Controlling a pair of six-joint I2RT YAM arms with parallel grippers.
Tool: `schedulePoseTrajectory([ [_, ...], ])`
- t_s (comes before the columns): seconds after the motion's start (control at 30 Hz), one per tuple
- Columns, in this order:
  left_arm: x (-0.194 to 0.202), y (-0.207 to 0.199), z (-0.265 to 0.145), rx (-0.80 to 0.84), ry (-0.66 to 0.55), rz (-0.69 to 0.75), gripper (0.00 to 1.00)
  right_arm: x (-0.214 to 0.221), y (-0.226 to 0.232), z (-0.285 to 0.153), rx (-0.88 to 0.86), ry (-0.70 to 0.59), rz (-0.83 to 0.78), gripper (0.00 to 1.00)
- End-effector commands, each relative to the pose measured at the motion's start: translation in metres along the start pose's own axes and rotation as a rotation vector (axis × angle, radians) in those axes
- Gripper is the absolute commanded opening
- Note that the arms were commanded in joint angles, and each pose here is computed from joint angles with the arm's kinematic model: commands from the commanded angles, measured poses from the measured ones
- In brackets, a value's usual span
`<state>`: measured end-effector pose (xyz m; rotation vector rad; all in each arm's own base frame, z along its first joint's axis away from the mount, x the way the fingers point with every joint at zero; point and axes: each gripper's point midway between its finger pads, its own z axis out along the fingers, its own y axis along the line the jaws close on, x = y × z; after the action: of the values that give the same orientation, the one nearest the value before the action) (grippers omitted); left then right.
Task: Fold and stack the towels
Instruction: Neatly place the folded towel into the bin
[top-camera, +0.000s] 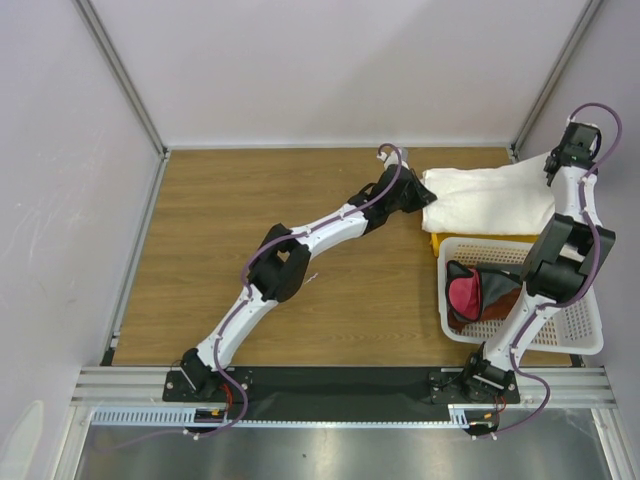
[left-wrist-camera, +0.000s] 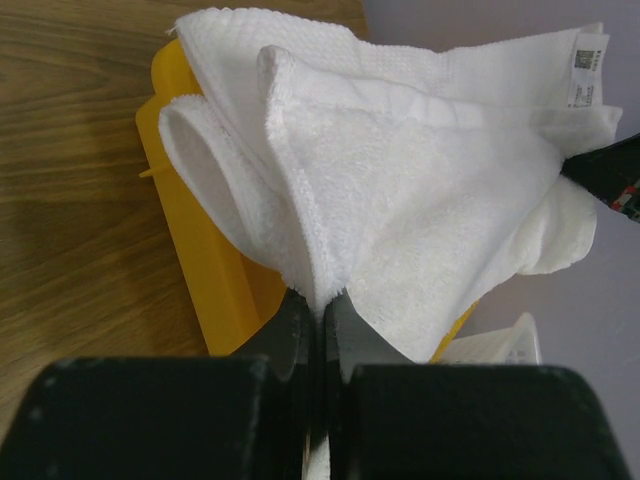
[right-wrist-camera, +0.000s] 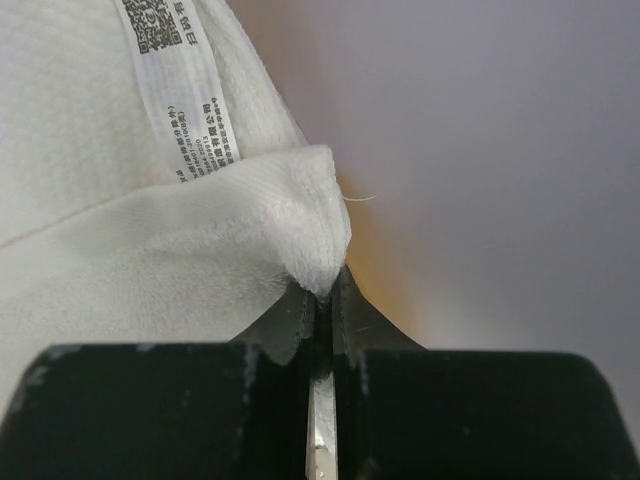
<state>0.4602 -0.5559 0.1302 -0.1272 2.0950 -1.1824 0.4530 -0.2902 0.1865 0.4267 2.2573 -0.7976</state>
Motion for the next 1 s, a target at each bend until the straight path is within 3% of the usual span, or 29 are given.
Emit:
schedulePoseTrajectory([
  [0.0,-0.02,0.023,0.001,-0.08,-0.069,-0.02,0.0,-0.026,-0.053,0.007,0.2,-0.086,0.056,0.0],
  [0.2,-0.01,0.039,0.004,-0.116,-0.052,-0.024,0.01,-0.014,-0.044,0.014,0.165,-0.064,0.034,0.0],
  [0.3,-0.01,0.039,0.003,-0.117,-0.047,-0.025,0.12,-0.01,-0.04,0.013,0.146,-0.053,0.026,0.01],
  [0.33,-0.012,0.037,0.002,-0.108,-0.047,-0.007,0.25,-0.013,-0.041,0.011,0.143,-0.061,0.032,0.03],
  [0.4,-0.022,0.025,-0.002,-0.086,-0.058,0.017,0.44,-0.019,-0.038,0.005,0.107,-0.075,0.037,0.16],
  [0.43,-0.026,0.02,-0.004,-0.079,-0.059,0.052,0.49,-0.023,-0.036,0.002,0.086,-0.084,0.044,0.23],
  [0.47,-0.033,0.012,-0.007,-0.064,-0.068,0.07,0.54,-0.029,-0.029,-0.002,0.027,-0.097,0.053,0.42],
  [0.5,-0.043,0.0,-0.01,-0.043,-0.084,0.088,0.6,-0.036,-0.026,-0.007,-0.005,-0.112,0.065,0.55],
  [0.53,-0.046,-0.002,-0.012,-0.046,-0.084,0.123,0.71,-0.042,-0.023,-0.013,-0.038,-0.125,0.077,0.62],
  [0.6,-0.067,-0.021,-0.022,-0.034,-0.118,0.157,0.79,-0.06,-0.008,-0.03,-0.151,-0.16,0.101,0.73],
  [0.77,-0.115,-0.046,-0.05,-0.023,-0.196,0.226,0.86,-0.092,0.02,-0.079,-0.311,-0.234,0.094,0.92],
  [0.97,-0.163,-0.063,-0.109,-0.059,-0.223,0.346,0.97,-0.113,0.062,-0.141,-0.439,-0.314,0.146,0.98],
])
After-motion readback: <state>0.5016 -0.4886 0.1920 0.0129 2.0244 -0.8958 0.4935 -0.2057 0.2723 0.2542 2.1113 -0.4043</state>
